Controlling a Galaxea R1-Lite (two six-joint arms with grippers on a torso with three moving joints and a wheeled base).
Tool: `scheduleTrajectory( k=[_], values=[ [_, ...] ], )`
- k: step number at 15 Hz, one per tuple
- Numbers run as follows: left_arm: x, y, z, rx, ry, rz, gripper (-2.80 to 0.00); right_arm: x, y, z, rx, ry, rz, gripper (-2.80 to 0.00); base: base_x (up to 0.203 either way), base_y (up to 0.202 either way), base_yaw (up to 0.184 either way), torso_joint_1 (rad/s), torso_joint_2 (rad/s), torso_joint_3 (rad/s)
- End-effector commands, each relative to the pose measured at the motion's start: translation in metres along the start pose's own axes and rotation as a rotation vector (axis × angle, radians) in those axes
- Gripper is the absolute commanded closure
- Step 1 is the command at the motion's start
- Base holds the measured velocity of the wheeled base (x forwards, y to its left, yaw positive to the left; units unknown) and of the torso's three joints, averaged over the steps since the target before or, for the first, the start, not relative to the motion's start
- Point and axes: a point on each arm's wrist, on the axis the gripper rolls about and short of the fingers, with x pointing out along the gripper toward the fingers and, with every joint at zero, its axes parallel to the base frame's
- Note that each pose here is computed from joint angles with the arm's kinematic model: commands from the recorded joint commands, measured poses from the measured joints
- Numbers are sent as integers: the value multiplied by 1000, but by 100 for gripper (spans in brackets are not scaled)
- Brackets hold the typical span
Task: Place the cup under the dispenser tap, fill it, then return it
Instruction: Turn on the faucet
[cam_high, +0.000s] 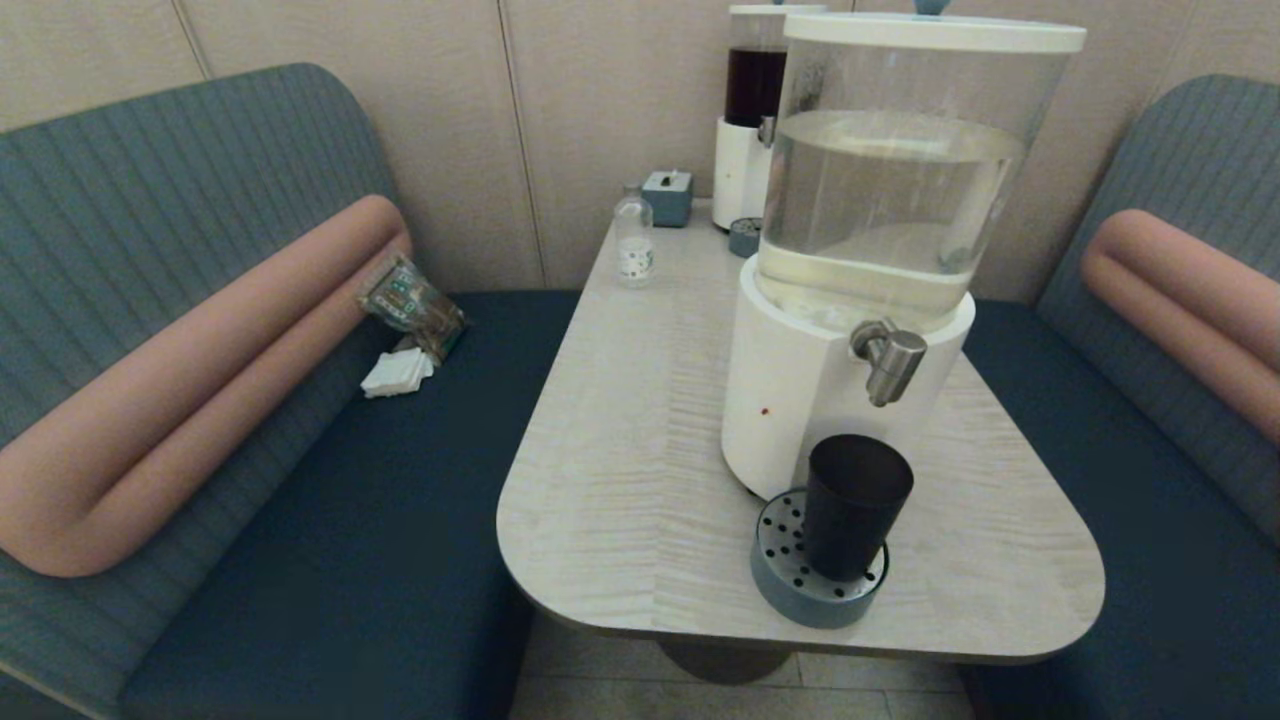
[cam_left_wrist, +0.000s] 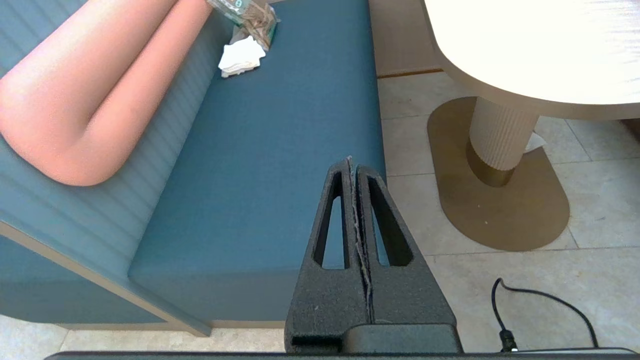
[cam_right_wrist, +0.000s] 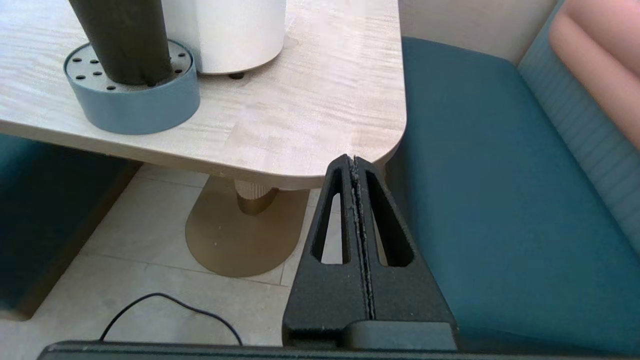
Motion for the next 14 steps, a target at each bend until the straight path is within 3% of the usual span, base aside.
scheduleTrajectory(
  k=[1, 8, 10, 12, 14],
  values=[
    [0, 0, 0, 0, 4, 0, 0, 1, 0, -3, 13, 11, 3, 0, 0, 0, 0, 0, 0, 0],
    [0, 0, 0, 0, 4, 0, 0, -1, -1, 3, 72, 9, -28, 0, 0, 0, 0, 0, 0, 0],
    [0, 0, 0, 0, 4, 0, 0, -12, -5, 43, 96, -50, -24, 0, 0, 0, 0, 0, 0, 0],
    [0, 0, 0, 0, 4, 0, 0, -29, -12, 123, 163, -144, -14, 0, 0, 0, 0, 0, 0, 0],
    [0, 0, 0, 0, 4, 0, 0, -16, -20, 198, 229, -109, 7, 0, 0, 0, 0, 0, 0, 0]
  ],
)
